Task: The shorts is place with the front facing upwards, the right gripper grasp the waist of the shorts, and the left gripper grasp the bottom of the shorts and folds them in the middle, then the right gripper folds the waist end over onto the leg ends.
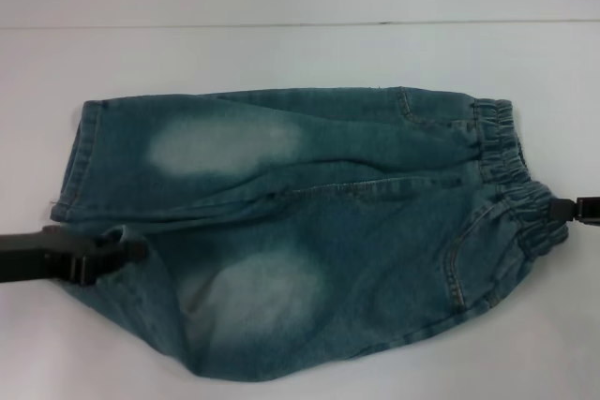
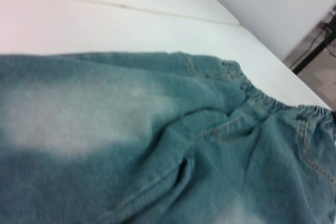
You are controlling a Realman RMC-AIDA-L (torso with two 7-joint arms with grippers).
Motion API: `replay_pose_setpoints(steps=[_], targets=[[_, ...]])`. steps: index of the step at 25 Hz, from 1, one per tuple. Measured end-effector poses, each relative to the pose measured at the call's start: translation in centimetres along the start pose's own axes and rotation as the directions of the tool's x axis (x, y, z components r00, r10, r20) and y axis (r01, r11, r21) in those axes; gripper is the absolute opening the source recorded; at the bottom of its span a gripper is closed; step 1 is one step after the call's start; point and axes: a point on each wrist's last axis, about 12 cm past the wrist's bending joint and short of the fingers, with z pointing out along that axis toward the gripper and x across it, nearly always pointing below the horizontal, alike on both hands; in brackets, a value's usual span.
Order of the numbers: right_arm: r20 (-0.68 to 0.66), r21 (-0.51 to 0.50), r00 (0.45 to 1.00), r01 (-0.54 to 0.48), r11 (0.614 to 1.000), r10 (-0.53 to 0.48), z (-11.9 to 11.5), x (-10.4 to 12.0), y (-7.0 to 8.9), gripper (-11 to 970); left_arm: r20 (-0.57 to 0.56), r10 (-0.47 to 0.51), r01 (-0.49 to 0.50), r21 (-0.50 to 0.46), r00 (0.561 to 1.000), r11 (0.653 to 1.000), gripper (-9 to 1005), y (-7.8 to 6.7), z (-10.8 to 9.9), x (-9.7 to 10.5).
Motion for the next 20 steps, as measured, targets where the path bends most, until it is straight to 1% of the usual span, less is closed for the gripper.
replay_pose_setpoints(steps=[5,12,20], targets=[[0.056,-0.029,0.998,-0.017,0.999,0.019,-0.1,0.0,0.1,32,0.037,0.012,-0.012,-0.011,0.999,1.000,12,0.1,-0.2,-0.6],[0.148,-0.079,0.986,-0.060,0.995,0.072,0.2,-0.1,0.2,33,0.138,0.040,-0.033,-0.052,0.990,0.998,13,0.6,-0.7,-1.5],[0.280,-0.107,0.950,-0.111,0.988,0.137,0.7,-0.8,-0.1,32,0.256,0.053,-0.017,-0.142,0.965,0.990,13,1.7,-0.6,-3.1]])
